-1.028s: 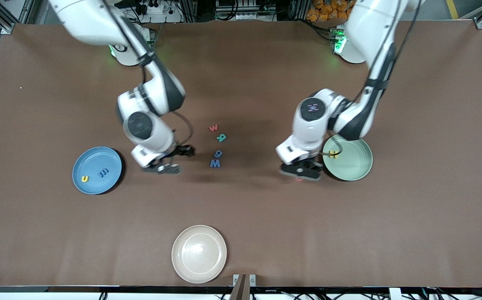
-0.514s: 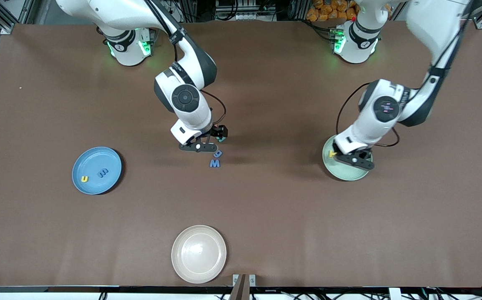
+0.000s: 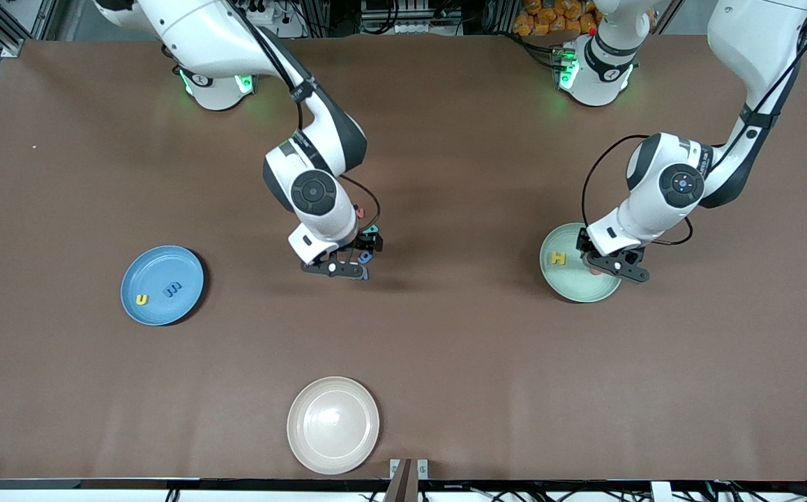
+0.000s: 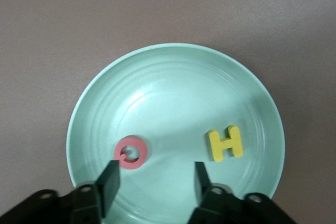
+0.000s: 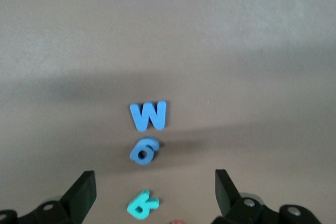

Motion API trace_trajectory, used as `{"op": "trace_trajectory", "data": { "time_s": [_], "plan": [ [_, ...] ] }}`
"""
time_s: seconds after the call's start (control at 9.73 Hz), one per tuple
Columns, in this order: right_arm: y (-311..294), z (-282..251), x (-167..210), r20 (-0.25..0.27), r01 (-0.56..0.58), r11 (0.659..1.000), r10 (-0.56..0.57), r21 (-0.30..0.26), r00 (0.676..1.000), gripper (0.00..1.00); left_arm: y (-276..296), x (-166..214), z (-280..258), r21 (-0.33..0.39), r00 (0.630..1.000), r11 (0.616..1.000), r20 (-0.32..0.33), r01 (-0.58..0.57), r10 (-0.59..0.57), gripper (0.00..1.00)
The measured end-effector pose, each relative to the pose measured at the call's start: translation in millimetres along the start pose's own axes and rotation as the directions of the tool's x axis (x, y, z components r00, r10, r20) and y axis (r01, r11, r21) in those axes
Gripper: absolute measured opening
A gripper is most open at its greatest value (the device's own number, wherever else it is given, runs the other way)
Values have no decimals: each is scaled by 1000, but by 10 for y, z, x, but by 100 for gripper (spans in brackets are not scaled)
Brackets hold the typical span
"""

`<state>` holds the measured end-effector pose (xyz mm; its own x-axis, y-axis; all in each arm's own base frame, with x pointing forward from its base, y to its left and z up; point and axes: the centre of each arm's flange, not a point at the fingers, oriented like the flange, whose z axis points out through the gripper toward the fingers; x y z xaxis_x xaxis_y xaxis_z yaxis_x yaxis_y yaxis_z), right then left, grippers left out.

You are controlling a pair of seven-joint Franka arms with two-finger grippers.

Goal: Sort upper and lower case letters into plates
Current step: 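Lower the right gripper onto the blue 6 and close it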

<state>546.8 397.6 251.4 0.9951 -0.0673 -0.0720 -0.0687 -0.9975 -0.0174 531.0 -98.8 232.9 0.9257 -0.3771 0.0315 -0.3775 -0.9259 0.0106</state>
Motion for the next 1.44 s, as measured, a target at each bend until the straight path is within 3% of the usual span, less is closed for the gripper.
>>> {"op": "trace_trajectory", "data": {
  "time_s": [0.21,0.31,0.51,0.72,1.13,1.44],
  "plan": [
    [28,-10,120,-38,84,996,-83,19,996,100,20,17,-13,0,1000,1000,-8,-4,4,96],
    [29,-13,126,-41,99,995,-98,20,994,100,40,41,-33,0,1000,1000,-15,-8,8,100],
    [22,48,88,-25,64,998,-64,20,998,100,175,133,-95,1,999,1000,-35,-13,13,100],
    [-30,156,10,-3,-79,997,80,17,997,100,475,292,-194,-2,998,1000,-63,14,-14,100],
    [-16,300,-55,21,-232,973,232,-4,973,100,977,607,-464,-9,993,999,-113,37,-38,100],
    [-32,419,-65,47,-359,933,358,30,933,100,996,668,-501,-6,994,999,-99,35,-36,100]
  ]
}}
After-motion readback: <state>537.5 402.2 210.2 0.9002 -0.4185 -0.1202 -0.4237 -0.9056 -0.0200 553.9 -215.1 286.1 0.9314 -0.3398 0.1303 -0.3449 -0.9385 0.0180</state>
